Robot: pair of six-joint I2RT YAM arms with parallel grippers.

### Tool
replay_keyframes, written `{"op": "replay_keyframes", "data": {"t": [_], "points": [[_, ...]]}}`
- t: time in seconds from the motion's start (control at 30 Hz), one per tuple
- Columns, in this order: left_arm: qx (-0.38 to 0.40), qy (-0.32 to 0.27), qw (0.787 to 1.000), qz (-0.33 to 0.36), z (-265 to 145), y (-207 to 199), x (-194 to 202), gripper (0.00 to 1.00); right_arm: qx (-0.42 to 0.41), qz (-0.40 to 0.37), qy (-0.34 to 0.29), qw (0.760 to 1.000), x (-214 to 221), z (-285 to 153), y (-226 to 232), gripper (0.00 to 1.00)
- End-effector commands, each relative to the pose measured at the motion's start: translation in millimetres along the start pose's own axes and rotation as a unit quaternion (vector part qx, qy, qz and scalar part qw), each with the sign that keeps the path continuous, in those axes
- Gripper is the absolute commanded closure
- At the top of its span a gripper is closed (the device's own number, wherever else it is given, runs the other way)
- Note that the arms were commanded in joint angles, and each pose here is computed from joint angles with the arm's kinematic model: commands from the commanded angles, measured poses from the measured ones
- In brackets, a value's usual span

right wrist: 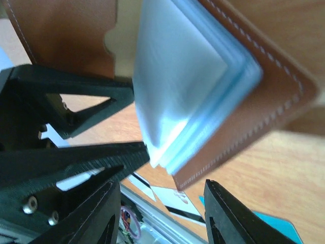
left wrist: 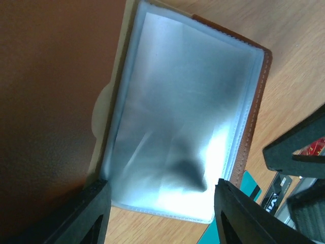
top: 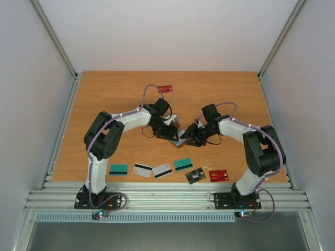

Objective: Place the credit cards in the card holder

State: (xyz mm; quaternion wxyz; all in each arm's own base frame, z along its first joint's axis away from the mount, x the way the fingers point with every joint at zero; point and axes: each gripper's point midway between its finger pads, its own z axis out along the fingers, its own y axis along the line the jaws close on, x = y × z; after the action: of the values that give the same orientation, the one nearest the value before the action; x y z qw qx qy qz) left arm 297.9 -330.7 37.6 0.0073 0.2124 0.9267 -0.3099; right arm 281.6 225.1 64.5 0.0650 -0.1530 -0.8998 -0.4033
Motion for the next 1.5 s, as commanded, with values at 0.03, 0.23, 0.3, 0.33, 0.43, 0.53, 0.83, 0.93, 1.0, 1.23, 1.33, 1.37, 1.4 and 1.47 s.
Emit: {"op": "replay_keyframes", "data": {"t": [0.03, 0.23, 0.3, 0.33, 0.43, 0.53, 0.83, 0.93, 1.0, 1.23, 1.33, 1.37, 1.4, 1.47], "points": [[0.011, -0.022, 1.000, -0.013, -24, -21, -11, 0.41, -0.016, 0.011, -0.007, 1.000, 14, -12, 3, 0.52], [0.012, -0.025, 0.999, -0.043, -47, -38, -16, 0.41, -0.076, 0.039, -0.010, 0.996, 9, -6, 16, 0.52], [0.019, -0.033, 0.998, -0.044, -55, -45, -20, 0.41, -0.085, 0.046, -0.010, 0.995, 7, -3, 16, 0.52], [0.017, -0.038, 0.998, -0.044, -59, -46, -22, 0.41, -0.084, 0.051, -0.009, 0.995, 6, -2, 14, 0.52], [-0.013, -0.046, 0.998, -0.031, -63, -40, -28, 0.41, -0.080, 0.060, -0.010, 0.995, 4, 3, 8, 0.53], [-0.043, -0.037, 0.998, -0.003, -66, -34, -32, 0.41, -0.082, 0.066, -0.011, 0.994, 2, 6, 5, 0.53], [-0.087, -0.029, 0.992, 0.092, -65, -21, -31, 0.41, -0.082, 0.066, -0.010, 0.994, -4, 11, 4, 0.53], [-0.080, -0.030, 0.989, 0.119, -65, -25, -24, 0.39, -0.079, 0.065, -0.010, 0.995, -7, 13, 5, 0.53], [-0.080, -0.032, 0.987, 0.136, -61, -26, -19, 0.39, -0.077, 0.063, -0.010, 0.995, -9, 14, 5, 0.53], [-0.082, -0.007, 0.980, 0.180, -37, -25, -9, 0.43, -0.071, 0.063, -0.012, 0.995, -17, 10, 8, 0.52], [-0.106, -0.009, 0.976, 0.188, -31, -21, -13, 0.47, -0.063, 0.056, -0.013, 0.996, -19, 5, 13, 0.53], [-0.114, -0.013, 0.975, 0.191, -30, -20, -15, 0.50, -0.061, 0.053, -0.013, 0.997, -19, 4, 14, 0.53], [-0.125, -0.018, 0.973, 0.193, -29, -19, -19, 0.55, -0.058, 0.052, -0.012, 0.997, -18, 3, 14, 0.53], [-0.146, -0.021, 0.969, 0.197, -27, -16, -23, 0.67, -0.055, 0.050, -0.011, 0.997, -16, 1, 12, 0.53]]}}
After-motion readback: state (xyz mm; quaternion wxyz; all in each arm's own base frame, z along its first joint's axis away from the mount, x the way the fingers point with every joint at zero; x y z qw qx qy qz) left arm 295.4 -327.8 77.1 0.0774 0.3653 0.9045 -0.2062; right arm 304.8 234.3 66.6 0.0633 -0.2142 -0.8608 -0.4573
